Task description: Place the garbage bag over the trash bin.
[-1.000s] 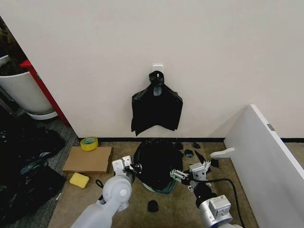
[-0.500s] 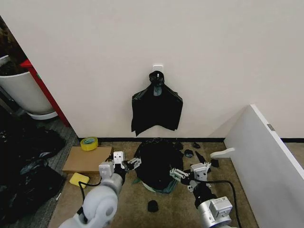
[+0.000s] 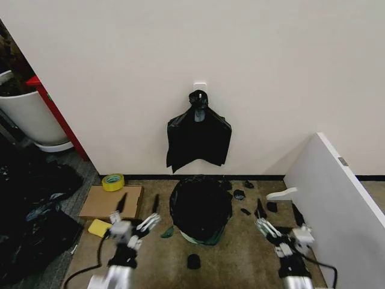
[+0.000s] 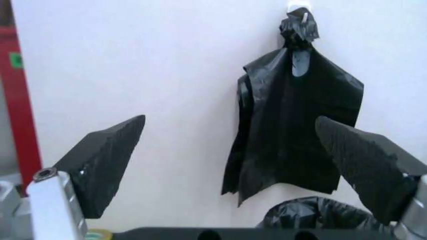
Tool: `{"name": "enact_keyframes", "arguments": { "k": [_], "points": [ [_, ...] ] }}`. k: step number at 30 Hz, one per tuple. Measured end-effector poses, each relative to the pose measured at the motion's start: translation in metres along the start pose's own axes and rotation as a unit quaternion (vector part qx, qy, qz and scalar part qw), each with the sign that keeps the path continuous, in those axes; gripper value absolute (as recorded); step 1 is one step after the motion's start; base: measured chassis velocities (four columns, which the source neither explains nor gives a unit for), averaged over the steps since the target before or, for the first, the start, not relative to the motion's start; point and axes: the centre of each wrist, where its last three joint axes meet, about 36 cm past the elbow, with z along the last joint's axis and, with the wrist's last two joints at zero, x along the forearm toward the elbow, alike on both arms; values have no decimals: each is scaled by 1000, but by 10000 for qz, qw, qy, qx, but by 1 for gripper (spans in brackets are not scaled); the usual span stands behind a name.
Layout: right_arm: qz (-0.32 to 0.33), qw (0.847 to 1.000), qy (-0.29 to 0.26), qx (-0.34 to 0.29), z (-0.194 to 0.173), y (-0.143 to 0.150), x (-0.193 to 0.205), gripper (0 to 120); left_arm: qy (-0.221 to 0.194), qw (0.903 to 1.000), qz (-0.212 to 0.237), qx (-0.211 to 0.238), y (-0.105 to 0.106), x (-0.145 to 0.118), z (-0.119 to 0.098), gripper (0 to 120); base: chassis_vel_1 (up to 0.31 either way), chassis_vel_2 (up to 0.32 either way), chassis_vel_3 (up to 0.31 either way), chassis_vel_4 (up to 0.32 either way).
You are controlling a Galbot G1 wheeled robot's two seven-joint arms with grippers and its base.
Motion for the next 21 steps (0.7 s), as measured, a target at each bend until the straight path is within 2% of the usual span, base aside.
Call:
{"name": "enact_keyframes", "arguments": {
  "k": [4,10,21],
  "points": [
    [-245,9989,-339,223,-11,6,2,100,3,9997,-21,-239,-8,21,2,100,0,0,0,0],
    [-349,9981,-477,189,-20,14,-2,100,-49,9995,-10,-314,-16,32,-6,100,0,0,0,0],
    [-355,9989,-304,96,-30,27,5,100,7,9997,-88,-230,-21,29,-8,100,0,0,0,0]
  ]
}}
